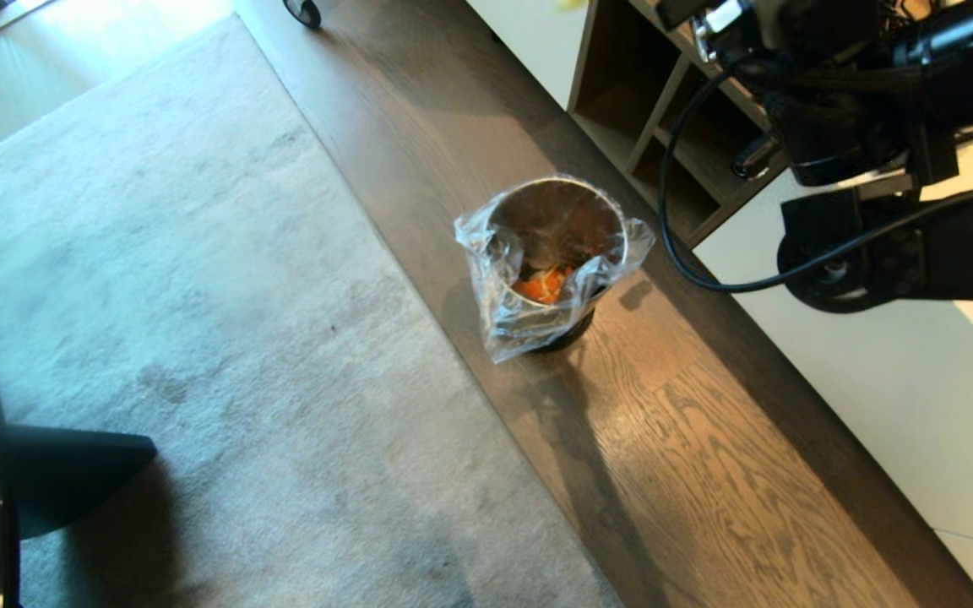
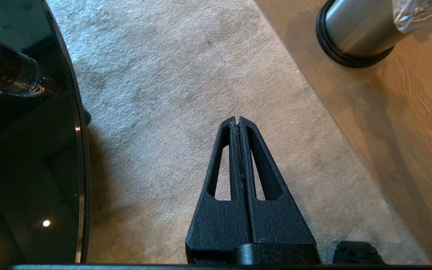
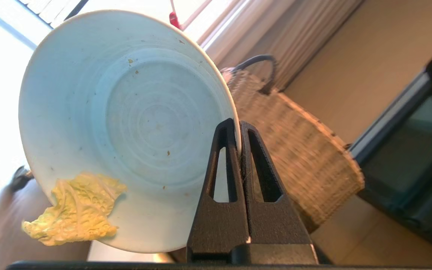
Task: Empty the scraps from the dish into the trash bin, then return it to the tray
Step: Pour the leftover food from the bowl into the trash can
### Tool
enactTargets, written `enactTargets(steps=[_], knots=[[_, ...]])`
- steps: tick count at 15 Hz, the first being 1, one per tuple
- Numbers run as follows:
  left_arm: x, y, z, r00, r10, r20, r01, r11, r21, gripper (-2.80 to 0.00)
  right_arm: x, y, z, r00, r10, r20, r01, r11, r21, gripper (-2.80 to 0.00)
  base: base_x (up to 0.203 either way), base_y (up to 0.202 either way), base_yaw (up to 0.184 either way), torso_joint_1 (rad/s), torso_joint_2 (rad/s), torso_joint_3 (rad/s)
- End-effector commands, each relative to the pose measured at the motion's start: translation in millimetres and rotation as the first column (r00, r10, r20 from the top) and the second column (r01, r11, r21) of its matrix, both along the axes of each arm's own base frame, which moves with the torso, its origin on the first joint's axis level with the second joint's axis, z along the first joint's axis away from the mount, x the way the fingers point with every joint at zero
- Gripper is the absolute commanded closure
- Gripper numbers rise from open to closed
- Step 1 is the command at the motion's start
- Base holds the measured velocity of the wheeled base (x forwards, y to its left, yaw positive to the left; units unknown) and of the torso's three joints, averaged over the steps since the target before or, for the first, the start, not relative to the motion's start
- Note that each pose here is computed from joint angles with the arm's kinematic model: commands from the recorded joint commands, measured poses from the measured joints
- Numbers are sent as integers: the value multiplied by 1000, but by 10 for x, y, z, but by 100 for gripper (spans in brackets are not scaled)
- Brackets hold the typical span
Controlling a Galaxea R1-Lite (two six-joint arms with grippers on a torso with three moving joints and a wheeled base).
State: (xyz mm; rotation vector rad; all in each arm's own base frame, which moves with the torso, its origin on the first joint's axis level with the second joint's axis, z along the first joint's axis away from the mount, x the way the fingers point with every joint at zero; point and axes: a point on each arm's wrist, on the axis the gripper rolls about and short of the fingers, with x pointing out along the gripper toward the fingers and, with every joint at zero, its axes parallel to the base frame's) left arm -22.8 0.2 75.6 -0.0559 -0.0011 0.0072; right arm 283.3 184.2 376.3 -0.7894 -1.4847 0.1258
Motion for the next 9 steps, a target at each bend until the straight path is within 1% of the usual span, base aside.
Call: enactTargets(steps=[1, 4, 6, 8, 9], knots=[[0, 0, 0, 1000, 0, 1, 0, 1000, -1, 0, -30, -12, -76, 1000, -11, 9, 11, 1000, -5, 0, 0, 0, 0, 0, 0, 0], [0, 0, 0, 1000, 0, 1, 0, 1000, -1, 0, 8, 10, -132, 1000, -10, -9, 10, 1000, -15, 0, 0, 0, 0, 0, 0, 0], [0, 0, 0, 1000, 0, 1, 0, 1000, -1, 0, -31, -11, -58, 1000, -5, 11, 5, 1000, 1, 0, 0, 0, 0, 0, 0, 0], [0, 0, 0, 1000, 0, 1, 0, 1000, -1, 0, -74, -41, -59, 1000, 0, -5, 0, 1000, -2, 0, 0, 0, 0, 0, 0, 0], [0, 0, 0, 1000, 0, 1, 0, 1000, -1, 0, -140, -66, 20, 1000, 4, 16, -4, 1000, 15, 0, 0, 0, 0, 0, 0, 0]])
